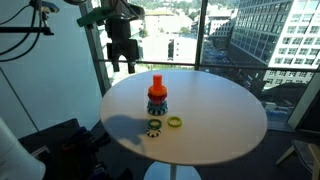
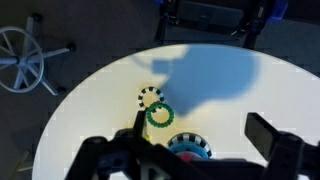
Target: Put the dark green ring around the orange rod
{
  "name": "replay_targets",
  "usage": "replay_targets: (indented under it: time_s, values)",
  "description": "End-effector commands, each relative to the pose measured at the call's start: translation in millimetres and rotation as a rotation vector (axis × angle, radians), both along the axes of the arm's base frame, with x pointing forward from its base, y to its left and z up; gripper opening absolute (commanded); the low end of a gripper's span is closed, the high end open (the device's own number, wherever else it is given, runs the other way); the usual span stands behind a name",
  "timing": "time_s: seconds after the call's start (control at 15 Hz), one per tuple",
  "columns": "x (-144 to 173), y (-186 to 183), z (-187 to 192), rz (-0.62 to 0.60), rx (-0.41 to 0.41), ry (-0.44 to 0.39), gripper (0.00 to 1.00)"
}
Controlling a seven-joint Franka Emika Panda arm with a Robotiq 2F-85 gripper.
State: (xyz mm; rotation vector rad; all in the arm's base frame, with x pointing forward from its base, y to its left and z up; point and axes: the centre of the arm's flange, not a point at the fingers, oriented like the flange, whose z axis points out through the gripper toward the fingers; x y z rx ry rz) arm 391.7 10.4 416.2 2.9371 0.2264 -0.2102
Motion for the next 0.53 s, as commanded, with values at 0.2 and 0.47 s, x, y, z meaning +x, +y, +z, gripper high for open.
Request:
replay_targets:
  time_s: [0.2, 0.47]
  values:
    - [10.1, 0.1, 1.3, -0.013, 0.015, -0.005, 1.0]
    - [25.7, -1.6, -6.4, -0.016, 0.043, -0.03, 1.0]
